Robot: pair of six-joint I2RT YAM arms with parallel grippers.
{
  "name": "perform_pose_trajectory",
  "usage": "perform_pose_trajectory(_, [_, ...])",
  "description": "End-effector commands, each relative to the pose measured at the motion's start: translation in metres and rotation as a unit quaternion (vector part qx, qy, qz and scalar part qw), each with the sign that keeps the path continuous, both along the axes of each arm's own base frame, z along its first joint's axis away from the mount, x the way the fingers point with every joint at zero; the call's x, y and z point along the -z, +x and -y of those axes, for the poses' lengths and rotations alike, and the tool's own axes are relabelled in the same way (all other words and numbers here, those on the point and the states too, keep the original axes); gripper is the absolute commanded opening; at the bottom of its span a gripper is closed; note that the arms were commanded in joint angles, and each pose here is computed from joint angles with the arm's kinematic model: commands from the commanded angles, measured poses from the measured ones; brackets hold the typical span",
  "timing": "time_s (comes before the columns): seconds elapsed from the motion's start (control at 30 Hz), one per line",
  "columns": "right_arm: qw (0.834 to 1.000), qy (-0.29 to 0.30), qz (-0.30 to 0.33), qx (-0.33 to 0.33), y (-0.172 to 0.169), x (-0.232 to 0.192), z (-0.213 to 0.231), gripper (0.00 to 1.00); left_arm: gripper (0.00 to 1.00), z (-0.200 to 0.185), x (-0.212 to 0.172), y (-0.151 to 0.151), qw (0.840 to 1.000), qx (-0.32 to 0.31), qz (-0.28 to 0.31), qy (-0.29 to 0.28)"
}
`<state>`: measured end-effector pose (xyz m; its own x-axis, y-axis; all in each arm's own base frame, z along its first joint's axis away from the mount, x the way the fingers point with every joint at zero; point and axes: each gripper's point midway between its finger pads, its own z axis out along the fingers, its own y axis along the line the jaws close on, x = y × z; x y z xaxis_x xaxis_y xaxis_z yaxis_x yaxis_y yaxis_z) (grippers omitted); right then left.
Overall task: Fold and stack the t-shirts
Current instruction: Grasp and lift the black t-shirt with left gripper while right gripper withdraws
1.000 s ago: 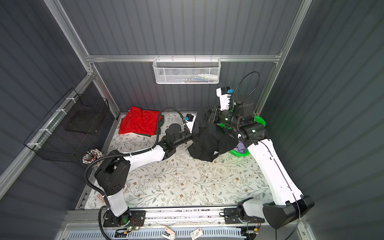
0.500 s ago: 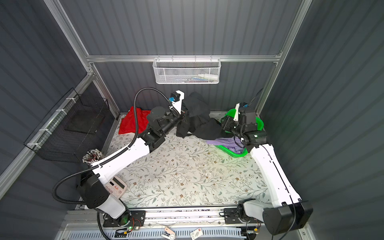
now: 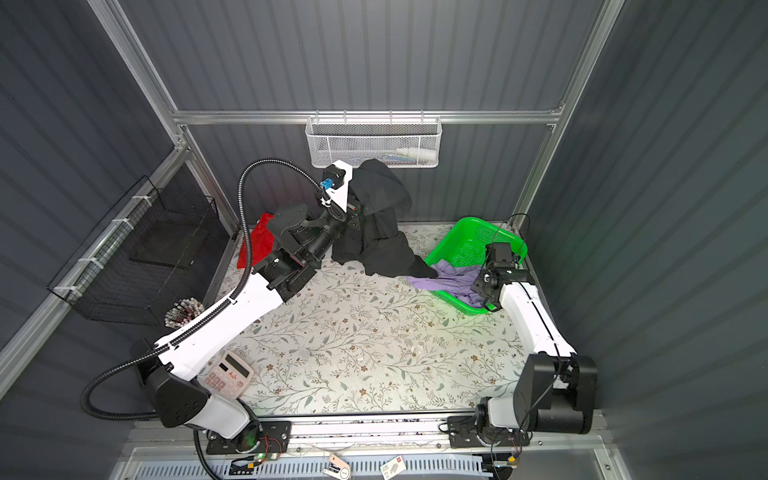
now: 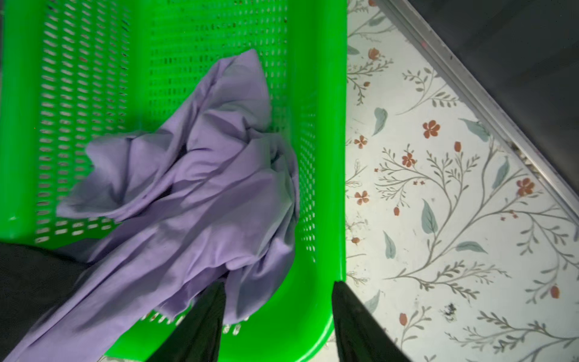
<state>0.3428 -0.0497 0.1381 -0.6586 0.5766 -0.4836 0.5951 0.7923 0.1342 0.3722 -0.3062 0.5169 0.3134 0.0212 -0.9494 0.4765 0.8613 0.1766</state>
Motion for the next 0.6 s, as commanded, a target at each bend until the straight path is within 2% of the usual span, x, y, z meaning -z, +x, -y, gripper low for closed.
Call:
perform_pose_trajectory(0.0, [0.999, -0.013, -0.029, 0.015, -0.003, 0.018, 0.013, 0.53, 0.00, -0.065, -0.050, -0.020, 0.995, -0.078, 0.047, -0.047])
perform_pose_trajectory(0.13, [0.998, -0.021, -0.044, 0.029, 0.001, 0.031, 0.026, 0.47, 0.00, -0.094, -0.061, -0.025, 0.992, -0.111, 0.034, -0.051])
perform_pose_trajectory(0.4, [0.995, -0.056, -0.078, 0.006, 0.025, 0.046, 0.048, 0.34, 0.00, -0.117, -0.061, -0.032, 0.987, -0.152, 0.037, -0.045])
perform_pose_trajectory(0.5, [0.991, -0.105, -0.088, -0.006, 0.037, 0.040, 0.065, 0.25, 0.00, -0.113, -0.050, -0.029, 0.988, -0.144, 0.025, -0.041])
perform_pose_trajectory(0.57, [0.985, -0.138, -0.097, -0.034, 0.046, 0.036, 0.072, 0.23, 0.00, -0.109, -0.043, -0.025, 0.989, -0.140, 0.012, -0.036])
